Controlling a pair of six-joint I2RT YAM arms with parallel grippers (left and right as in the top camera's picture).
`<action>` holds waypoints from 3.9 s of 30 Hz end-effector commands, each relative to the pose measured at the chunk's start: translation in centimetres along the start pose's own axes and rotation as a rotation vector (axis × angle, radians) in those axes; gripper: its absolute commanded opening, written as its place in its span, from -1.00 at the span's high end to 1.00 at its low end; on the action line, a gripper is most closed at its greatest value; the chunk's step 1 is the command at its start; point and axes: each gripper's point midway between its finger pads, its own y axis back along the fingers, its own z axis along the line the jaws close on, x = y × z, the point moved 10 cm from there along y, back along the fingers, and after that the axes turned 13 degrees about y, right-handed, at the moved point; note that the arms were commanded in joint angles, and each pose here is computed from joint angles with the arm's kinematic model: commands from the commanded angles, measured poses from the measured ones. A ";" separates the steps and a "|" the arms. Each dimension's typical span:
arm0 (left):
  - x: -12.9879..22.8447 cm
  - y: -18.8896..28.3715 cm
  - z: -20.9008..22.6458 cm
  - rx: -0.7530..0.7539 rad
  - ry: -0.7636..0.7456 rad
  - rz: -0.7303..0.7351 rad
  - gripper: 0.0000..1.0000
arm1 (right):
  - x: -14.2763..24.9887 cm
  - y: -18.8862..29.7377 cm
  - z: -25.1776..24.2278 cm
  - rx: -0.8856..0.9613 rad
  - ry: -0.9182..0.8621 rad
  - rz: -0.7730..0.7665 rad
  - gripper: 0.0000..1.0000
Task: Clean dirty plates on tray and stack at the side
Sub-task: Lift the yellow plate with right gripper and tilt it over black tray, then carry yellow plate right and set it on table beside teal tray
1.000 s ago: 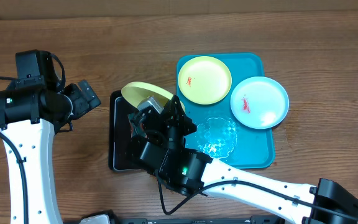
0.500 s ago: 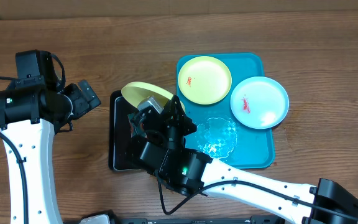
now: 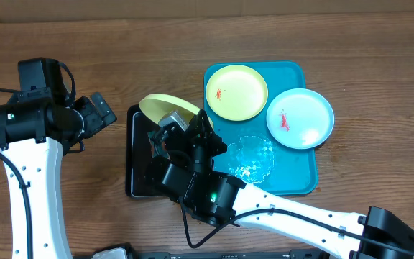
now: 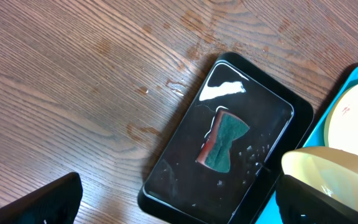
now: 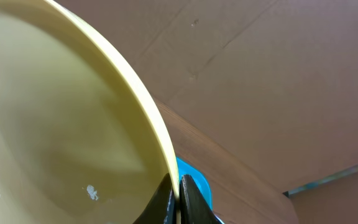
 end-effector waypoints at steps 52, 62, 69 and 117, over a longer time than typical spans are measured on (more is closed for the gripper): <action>-0.2 0.5 0.0 0.010 0.003 -0.016 -0.99 | -0.7 0.3 -1.1 0.026 -0.043 -0.010 0.92; -0.2 0.5 0.0 0.010 0.003 -0.016 -1.00 | 0.8 -2.7 -0.1 -0.260 -0.394 0.086 0.93; -0.2 0.5 0.0 0.010 0.003 -0.016 -1.00 | 0.4 -6.1 -3.2 -0.982 -0.685 0.201 0.93; -0.2 0.5 0.0 0.010 0.003 -0.016 -1.00 | 42.3 -14.6 -14.3 -0.243 -1.330 1.534 0.06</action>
